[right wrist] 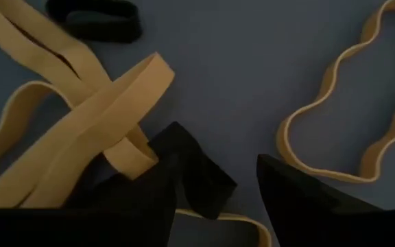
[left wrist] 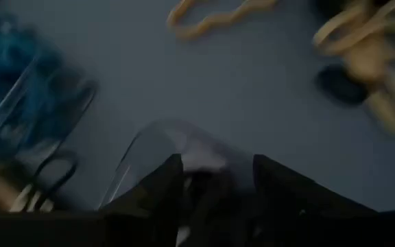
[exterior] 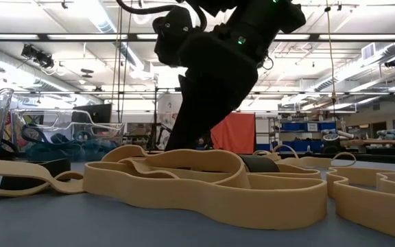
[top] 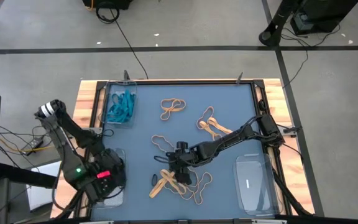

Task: Sort rubber bands into baskets
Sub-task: Put the black rubber band into the bottom left transparent bin

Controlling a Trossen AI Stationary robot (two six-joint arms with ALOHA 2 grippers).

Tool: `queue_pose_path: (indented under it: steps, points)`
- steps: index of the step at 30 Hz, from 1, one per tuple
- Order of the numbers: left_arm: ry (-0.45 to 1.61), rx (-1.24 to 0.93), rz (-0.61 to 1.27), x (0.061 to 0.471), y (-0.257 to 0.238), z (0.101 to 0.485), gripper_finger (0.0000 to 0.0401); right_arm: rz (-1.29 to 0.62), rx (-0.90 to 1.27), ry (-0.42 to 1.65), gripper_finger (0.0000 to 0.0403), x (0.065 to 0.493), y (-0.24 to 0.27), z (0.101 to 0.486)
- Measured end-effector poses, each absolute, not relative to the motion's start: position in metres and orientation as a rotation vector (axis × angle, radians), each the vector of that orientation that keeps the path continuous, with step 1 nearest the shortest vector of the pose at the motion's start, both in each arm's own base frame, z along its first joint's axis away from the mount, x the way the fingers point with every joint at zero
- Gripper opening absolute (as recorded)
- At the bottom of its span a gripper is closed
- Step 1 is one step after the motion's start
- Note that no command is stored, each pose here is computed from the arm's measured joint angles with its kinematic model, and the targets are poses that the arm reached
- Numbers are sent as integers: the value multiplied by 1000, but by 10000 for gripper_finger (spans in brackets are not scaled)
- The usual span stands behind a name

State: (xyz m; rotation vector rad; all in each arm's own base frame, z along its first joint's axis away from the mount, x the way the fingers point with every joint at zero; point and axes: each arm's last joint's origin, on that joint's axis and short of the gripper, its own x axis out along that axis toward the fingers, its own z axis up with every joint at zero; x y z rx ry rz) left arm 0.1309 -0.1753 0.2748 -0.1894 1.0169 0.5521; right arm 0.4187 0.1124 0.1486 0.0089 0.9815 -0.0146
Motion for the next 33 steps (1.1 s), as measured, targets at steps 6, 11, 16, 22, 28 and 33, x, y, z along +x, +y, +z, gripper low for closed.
queue_pose_path:
  steps: [6,11,16,22,28,33]
  points:
    - [773,-143,454,140,-179,264,178,-41,50,987,206,417,118,148]
    - [591,-182,391,157,-186,234,178,-36,67,1013,172,412,123,143]
    - [485,-205,290,172,-188,207,178,-30,61,1019,115,409,127,140]
    - [412,-167,276,190,-176,197,178,-34,69,991,43,411,128,141]
    - [407,-115,272,204,-159,190,177,-118,23,924,19,412,129,148]
    - [395,-26,276,215,-155,183,177,-171,-36,905,27,409,126,157]
